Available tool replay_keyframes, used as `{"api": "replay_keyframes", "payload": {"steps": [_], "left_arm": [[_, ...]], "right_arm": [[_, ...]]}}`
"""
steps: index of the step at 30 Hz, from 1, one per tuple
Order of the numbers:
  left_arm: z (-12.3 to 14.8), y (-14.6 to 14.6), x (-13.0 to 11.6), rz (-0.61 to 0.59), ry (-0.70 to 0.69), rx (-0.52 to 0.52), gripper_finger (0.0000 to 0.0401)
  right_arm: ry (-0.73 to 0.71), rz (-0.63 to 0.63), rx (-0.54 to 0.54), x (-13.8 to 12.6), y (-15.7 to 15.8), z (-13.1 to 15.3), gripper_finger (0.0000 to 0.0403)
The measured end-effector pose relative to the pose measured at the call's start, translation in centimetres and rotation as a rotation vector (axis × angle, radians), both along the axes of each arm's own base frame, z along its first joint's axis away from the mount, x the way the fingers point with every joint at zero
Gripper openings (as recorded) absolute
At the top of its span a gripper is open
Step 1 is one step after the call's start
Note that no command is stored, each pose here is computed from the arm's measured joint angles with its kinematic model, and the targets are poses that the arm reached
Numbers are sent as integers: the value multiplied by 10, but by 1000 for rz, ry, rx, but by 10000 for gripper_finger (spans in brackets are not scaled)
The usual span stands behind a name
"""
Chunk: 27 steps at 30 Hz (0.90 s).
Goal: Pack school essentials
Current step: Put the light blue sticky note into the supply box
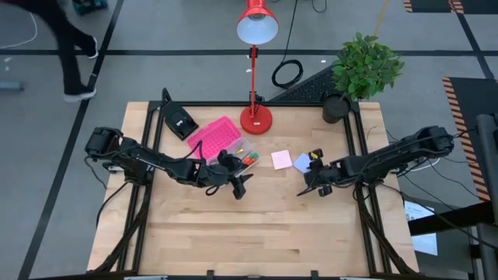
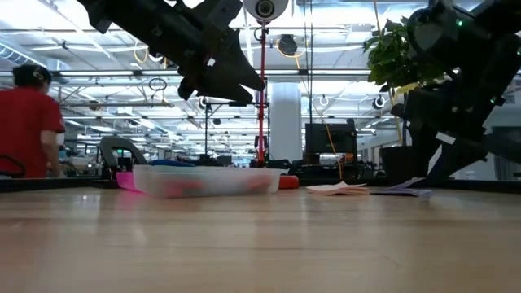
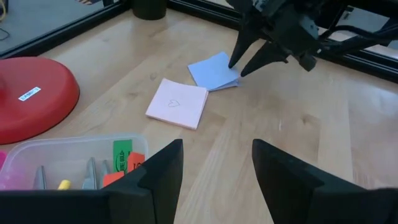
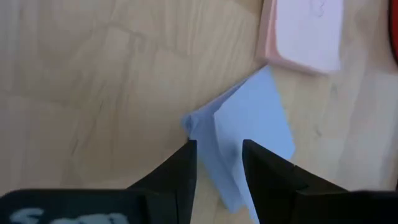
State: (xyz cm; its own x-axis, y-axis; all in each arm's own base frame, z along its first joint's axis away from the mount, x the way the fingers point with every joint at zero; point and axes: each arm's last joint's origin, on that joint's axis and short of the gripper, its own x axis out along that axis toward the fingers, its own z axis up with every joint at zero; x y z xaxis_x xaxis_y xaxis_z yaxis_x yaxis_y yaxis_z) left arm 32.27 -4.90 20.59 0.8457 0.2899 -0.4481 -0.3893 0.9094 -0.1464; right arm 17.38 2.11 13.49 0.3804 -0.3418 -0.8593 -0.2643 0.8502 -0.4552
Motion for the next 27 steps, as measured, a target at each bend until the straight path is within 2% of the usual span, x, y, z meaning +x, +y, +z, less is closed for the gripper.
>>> {"api": "replay_keyframes", "payload": {"steps": [8,17,27], "left_arm": [[0,0,0,-2,1,3,195],[0,0,0,-7,5,13,195],[0,0,0,-5,5,10,195]], "right_arm": [[-16,20,-66,4,-1,-8,95],[-7,25,-67,4,-1,-10,7],[-86,-7,-130,8,-2,-1,2]]}}
